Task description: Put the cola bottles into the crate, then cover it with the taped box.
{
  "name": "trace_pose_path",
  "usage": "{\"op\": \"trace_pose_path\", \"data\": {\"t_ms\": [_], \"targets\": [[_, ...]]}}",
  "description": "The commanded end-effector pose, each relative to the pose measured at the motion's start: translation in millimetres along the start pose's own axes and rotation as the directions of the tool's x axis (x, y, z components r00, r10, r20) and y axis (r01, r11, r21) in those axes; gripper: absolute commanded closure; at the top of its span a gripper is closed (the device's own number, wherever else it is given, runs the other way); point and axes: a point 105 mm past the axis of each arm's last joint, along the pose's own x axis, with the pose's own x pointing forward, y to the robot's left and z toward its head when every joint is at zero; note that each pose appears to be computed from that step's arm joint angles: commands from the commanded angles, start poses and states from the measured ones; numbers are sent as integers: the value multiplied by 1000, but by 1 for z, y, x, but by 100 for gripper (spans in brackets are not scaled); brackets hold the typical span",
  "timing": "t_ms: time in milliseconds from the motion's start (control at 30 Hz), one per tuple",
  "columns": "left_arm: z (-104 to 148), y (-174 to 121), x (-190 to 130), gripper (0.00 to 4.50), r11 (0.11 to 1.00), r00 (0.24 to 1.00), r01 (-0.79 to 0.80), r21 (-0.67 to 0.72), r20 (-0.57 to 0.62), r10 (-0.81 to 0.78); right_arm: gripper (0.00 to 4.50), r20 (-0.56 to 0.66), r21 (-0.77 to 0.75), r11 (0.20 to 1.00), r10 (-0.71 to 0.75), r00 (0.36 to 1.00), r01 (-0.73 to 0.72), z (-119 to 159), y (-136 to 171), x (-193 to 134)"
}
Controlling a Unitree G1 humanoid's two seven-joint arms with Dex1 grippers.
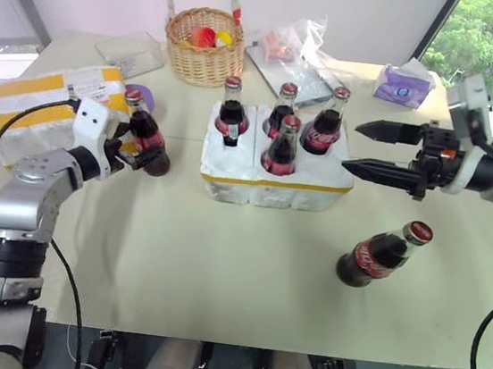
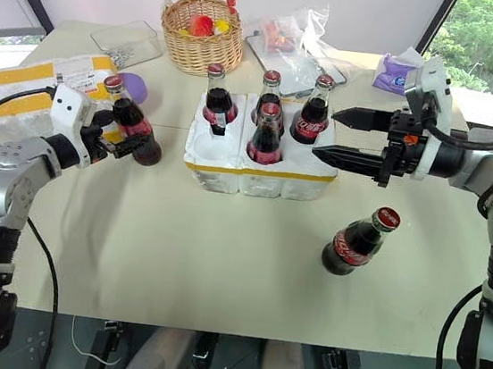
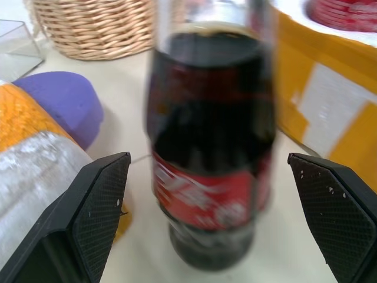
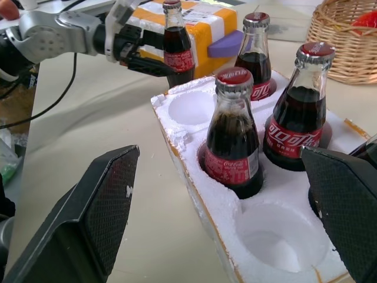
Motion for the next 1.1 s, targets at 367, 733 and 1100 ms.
{"op": "trace_pose_path", "data": {"t_ms": [367,733,1100], "targets": [[19,4,2,167,998,997,57,-28,63,-55,0,38,-25,999,-31,999,31,9,5,-8],[125,-15,-34,167,910,884,400,-108,307,-352,0,45,-1,998,-65,997,65,3,6,-12],[150,-70,-1,167,812,777,583,-8,298,-555,0,49,8,994,-113,992,112,-1,8,-18]]}}
